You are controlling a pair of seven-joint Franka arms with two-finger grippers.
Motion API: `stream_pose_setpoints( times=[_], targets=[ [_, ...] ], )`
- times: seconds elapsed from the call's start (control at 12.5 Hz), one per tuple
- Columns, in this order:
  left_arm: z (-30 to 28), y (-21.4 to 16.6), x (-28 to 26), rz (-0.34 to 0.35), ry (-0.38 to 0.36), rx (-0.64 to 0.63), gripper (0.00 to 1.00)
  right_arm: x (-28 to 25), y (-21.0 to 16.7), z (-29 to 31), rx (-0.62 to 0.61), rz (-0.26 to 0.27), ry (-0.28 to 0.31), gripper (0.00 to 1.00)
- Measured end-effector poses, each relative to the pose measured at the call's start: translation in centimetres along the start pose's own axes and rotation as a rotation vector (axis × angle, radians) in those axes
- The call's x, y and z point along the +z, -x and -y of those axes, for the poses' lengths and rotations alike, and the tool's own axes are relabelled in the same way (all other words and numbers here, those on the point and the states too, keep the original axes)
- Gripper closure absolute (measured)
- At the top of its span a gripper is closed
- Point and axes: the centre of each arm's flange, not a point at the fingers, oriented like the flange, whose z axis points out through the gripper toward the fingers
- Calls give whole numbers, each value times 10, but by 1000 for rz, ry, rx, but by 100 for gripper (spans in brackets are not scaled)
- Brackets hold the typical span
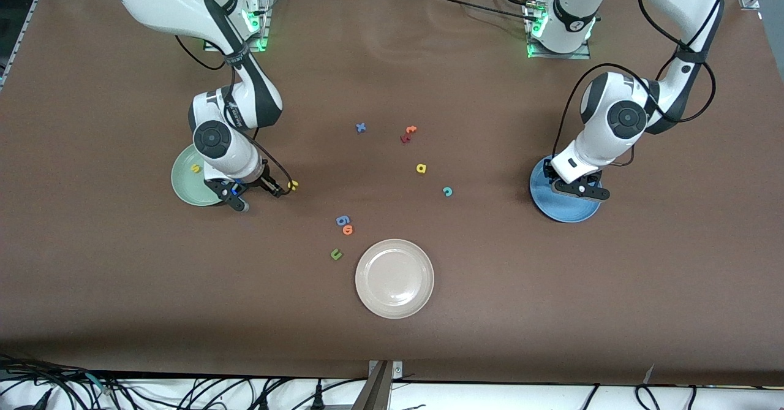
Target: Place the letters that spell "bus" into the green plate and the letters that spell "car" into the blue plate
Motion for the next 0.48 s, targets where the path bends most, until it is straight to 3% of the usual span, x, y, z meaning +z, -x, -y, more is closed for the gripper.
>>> stream_pose_setpoints(
  times=[0.32,0.48],
  targets=[
    [-21,-11,-12,-31,10,-47,3,13,3,-5,4,-10,-13,33],
    [-71,-22,-24,-58,34,-113,0,12,3,-4,4,-12,-17,37]
  ],
)
